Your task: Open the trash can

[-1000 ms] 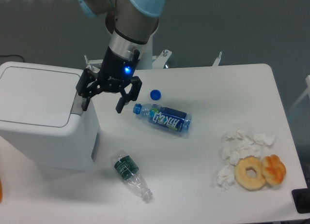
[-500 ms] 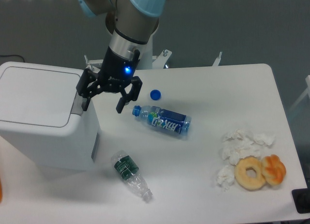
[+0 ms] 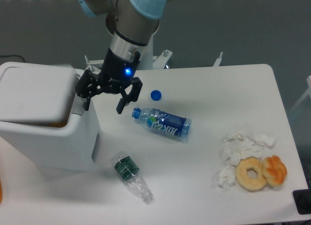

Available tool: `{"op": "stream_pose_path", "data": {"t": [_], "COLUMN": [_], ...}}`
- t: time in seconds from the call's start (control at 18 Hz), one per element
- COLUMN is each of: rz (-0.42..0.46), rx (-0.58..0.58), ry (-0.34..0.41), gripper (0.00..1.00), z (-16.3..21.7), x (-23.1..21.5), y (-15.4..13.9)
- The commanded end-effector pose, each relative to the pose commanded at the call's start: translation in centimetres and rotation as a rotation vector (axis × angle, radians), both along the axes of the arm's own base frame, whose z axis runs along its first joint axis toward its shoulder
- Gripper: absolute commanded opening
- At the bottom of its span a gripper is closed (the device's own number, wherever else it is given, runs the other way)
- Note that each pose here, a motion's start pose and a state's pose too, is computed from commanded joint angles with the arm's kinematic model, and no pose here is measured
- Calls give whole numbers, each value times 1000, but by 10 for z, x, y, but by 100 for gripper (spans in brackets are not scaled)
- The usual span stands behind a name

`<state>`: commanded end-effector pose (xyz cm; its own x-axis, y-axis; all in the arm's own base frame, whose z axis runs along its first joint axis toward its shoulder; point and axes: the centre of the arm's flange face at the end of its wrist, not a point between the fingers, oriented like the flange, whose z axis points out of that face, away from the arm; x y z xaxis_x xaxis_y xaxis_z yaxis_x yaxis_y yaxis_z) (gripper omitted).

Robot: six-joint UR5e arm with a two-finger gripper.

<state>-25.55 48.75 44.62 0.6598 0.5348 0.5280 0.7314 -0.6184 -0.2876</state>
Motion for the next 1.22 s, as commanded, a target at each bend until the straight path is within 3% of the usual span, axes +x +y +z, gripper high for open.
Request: {"op": "stream_pose_path", "data": {"t": [0.39,0.72,1.0,1.22], "rz": [5,15,-131,-326], "rx": [21,78,102,113], "ry": [18,119,294,488], "gripper": [100,100,100,100], "z": [13,58,59,65], "x": [-5,-35,-67,-83], "y": [1,-6,-28,-38]}}
